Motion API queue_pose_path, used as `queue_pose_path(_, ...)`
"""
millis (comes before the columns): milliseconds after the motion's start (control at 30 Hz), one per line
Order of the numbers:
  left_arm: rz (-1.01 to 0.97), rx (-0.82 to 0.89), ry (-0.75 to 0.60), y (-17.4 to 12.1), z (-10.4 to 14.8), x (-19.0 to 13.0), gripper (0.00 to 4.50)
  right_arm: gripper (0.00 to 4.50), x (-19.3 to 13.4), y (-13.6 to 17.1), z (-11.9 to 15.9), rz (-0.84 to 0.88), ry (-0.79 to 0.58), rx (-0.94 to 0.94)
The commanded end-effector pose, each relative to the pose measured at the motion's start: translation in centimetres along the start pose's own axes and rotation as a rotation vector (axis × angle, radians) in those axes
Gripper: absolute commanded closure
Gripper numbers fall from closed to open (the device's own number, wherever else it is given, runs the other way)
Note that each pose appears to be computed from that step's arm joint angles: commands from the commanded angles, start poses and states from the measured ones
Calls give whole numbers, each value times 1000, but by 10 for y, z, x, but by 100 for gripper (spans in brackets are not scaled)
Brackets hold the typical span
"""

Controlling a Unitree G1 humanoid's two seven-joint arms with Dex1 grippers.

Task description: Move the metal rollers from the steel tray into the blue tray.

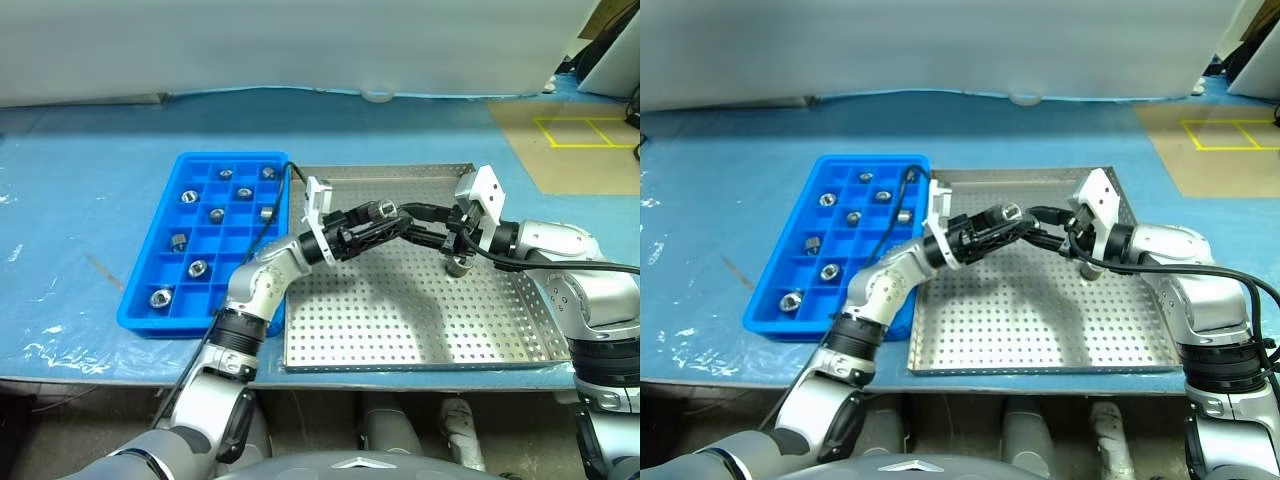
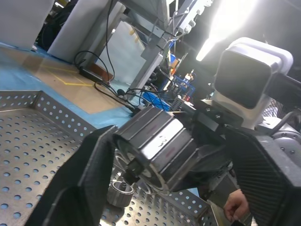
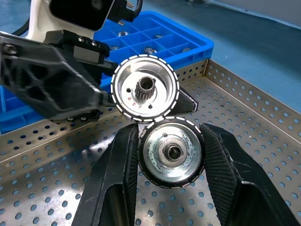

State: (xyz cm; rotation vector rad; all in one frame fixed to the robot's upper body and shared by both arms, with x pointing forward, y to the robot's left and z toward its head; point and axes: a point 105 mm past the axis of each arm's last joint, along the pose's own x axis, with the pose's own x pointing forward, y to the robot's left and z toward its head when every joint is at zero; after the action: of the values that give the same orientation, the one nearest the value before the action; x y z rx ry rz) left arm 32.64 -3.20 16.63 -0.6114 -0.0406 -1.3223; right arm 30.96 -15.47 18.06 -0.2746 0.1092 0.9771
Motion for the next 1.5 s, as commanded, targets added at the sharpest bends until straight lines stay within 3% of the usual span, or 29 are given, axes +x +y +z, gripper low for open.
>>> queue_pose_path(33, -8, 26, -69, -2, 15, 7, 197, 289, -4, 0, 16, -9, -46, -40)
queue_pose_path(100, -2, 34, -76, -1, 16, 7, 266, 289, -4, -1, 14, -15, -41, -41)
queue_pose_path(133, 1, 37, -79, -1, 16, 7, 277, 289, -4, -2, 13, -18, -37, -42)
queue_pose_path(400, 50, 36, -112, 3, 21, 10, 277, 289, -3, -3, 17, -24, -57, -49)
queue_pose_path(600, 170, -155, -384, 24, 63, 2, 277, 289, -3, -25, 53, -184, -362, 76)
queue_pose_path(700, 181, -176, -411, 27, 70, -1, 277, 289, -3, -32, 56, -255, -427, 128)
queue_pose_path(1167, 245, -265, -571, 38, 100, -21, 277, 289, 7, -37, 60, -275, -465, 148)
queue_pose_path(1500, 320, -266, -621, 49, 107, -40, 277, 289, 11, -38, 59, -269, -472, 151)
